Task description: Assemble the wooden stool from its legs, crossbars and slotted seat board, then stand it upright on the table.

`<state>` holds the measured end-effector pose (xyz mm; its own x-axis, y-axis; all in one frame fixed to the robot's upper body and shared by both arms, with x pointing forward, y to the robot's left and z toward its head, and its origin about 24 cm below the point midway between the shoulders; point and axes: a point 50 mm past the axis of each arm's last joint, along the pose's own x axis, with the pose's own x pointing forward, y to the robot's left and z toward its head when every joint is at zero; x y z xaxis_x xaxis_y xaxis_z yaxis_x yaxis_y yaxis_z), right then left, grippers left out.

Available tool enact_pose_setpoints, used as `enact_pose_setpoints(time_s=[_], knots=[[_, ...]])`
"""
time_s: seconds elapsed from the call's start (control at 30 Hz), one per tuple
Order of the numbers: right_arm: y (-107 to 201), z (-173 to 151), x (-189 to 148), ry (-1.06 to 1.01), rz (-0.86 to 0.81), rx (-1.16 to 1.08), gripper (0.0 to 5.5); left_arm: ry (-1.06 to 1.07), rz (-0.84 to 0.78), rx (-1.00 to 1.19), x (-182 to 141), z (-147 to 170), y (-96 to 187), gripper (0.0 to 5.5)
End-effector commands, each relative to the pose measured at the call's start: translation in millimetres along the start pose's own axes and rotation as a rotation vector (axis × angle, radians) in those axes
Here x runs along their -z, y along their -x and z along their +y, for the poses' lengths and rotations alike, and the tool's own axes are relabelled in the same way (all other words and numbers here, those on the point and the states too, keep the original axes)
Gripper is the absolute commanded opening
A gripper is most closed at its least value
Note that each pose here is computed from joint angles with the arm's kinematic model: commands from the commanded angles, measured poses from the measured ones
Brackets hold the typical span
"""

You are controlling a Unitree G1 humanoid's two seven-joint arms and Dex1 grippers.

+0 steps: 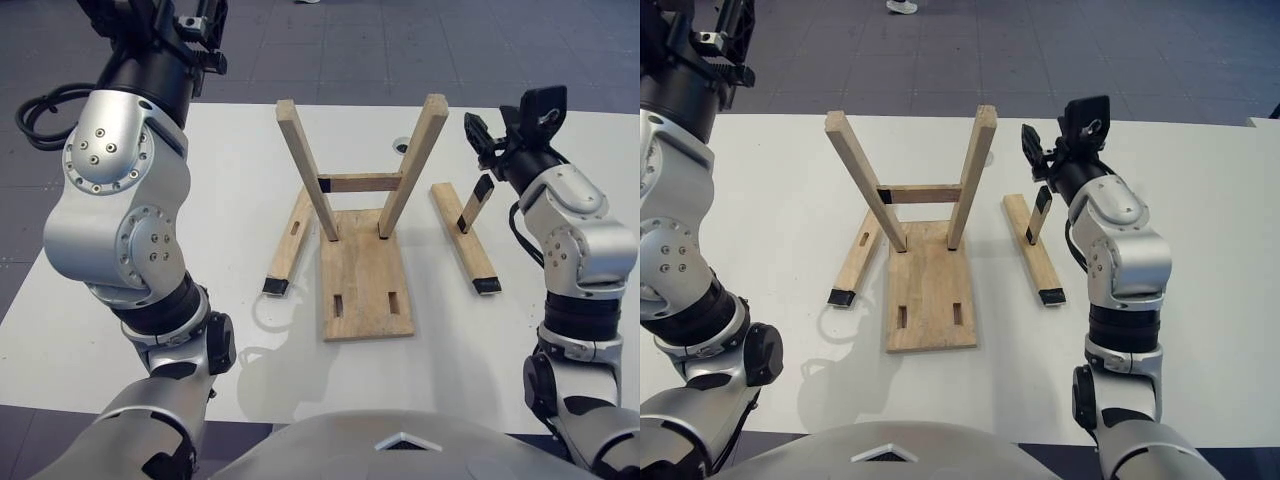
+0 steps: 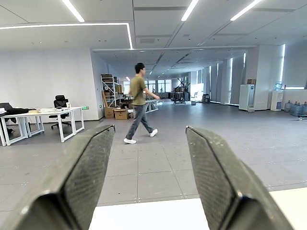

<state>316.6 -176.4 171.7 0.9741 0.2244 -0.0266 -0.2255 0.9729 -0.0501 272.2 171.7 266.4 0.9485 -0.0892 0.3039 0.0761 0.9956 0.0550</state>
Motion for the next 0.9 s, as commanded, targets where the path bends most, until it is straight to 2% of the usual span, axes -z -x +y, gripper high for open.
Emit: enact_pose_setpoints(time_s=[0.03, 0.1, 0.13, 0.23, 0.33, 0.43, 0.57, 0.9], knots=[[-2, 12, -73, -0.017, -0.263, 0.003, 2.94, -0.007, -0.005, -0.013, -1, 0, -2, 2.75], [4, 17, -97, -0.024, -0.346, -0.003, 2.94, -0.007, -0.005, -0.015, -1, -1, -1, 2.75], [4, 18, -91, -0.021, -0.321, -0.004, 2.94, -0.006, -0.005, -0.016, -1, -1, -1, 2.75], [3, 15, -18, -0.032, -0.037, 0.009, 2.94, -0.005, -0.006, -0.018, -2, 0, 0, 2.75], [20, 20, 60, -0.047, 0.253, -0.009, 2.94, -0.003, -0.007, -0.021, -2, 0, 0, 2.75], [35, 26, 89, -0.052, 0.372, -0.048, 2.94, -0.001, -0.007, -0.021, -2, 0, 0, 2.75], [30, 18, 78, -0.056, 0.321, -0.014, 2.94, 0.003, -0.005, -0.022, -1, -1, 0, 2.75], [11, 10, -6, -0.037, 0.017, -0.008, 2.94, 0.015, -0.003, -0.03, 2, -2, 3, 2.75]])
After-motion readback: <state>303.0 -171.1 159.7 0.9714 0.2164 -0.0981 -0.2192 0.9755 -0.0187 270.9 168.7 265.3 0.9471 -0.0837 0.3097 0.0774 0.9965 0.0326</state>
